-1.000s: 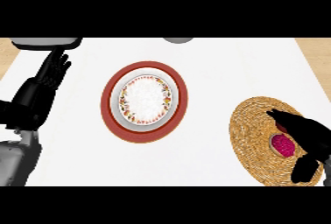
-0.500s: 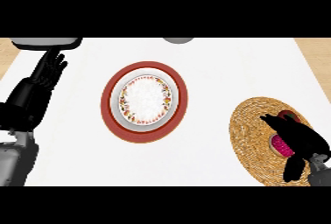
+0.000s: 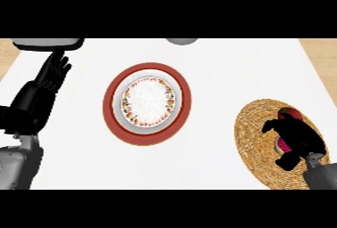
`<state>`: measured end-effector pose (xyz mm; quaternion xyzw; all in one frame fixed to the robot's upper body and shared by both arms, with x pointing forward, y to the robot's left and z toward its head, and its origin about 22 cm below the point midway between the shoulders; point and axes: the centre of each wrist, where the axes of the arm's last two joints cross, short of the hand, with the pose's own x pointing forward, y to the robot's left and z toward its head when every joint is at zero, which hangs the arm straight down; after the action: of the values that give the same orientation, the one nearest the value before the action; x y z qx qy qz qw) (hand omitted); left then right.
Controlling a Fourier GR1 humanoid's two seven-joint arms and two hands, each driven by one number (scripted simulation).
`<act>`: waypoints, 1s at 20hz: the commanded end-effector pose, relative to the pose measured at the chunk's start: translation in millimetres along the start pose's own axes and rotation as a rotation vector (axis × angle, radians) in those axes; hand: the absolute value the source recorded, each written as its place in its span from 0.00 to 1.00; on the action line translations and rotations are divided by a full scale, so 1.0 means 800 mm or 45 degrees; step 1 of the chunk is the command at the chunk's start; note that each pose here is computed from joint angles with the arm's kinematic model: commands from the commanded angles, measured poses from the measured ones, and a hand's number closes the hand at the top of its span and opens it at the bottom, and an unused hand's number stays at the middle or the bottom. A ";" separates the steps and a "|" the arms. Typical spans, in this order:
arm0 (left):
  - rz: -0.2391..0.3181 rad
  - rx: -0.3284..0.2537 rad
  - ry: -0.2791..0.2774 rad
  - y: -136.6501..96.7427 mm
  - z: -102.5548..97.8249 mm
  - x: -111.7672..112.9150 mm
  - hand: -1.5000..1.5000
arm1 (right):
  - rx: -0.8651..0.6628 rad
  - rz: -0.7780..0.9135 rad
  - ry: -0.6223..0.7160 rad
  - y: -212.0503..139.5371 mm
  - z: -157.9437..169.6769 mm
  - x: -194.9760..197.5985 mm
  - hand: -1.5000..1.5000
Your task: Pick the cupcake from the placemat and place it in the plate
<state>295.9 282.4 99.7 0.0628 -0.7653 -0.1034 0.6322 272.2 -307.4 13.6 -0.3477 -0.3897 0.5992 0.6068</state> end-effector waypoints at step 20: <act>0.004 0.017 0.023 0.014 0.005 0.003 0.50 | -0.768 -0.443 0.615 0.028 0.204 0.175 1.00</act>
<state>291.7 290.4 99.9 0.0731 -0.7608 -0.0927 0.6381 128.1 -197.1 48.2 -0.5685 -0.3816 0.2842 0.6711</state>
